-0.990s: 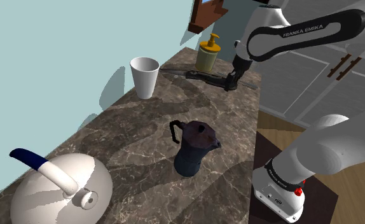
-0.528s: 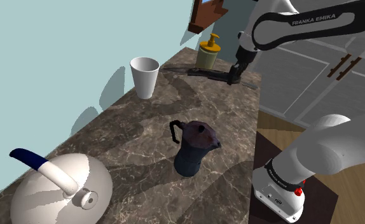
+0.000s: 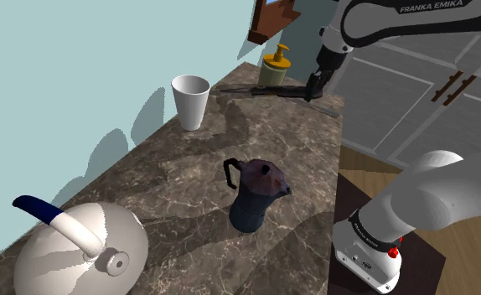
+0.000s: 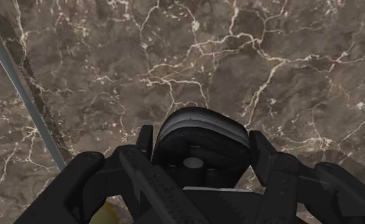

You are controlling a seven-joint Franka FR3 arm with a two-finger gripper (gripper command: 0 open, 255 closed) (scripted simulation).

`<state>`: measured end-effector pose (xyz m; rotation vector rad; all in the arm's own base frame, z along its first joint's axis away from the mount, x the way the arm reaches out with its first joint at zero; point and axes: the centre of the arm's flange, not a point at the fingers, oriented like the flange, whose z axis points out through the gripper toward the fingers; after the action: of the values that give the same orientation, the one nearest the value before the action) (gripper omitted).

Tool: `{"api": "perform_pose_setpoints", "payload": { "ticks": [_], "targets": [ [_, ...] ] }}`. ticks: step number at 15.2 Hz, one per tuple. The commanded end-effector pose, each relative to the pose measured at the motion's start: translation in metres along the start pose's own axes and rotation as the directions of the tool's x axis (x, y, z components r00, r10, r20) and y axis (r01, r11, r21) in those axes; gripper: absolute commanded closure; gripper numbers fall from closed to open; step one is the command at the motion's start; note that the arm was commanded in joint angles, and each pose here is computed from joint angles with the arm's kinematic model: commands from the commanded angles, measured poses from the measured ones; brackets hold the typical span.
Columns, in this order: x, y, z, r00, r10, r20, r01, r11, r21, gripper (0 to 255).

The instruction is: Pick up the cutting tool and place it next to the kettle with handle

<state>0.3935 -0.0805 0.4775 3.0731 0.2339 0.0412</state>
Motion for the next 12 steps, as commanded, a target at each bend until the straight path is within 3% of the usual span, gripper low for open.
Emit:
{"api": "perform_pose_setpoints", "payload": {
  "ticks": [1,12],
  "targets": [
    [0.000,0.001,-0.010,1.000,0.000,0.000,0.000,1.000,0.000,255],
    [0.001,0.004,-0.068,1.000,0.000,0.000,0.000,1.000,0.000,255]
  ]
}}
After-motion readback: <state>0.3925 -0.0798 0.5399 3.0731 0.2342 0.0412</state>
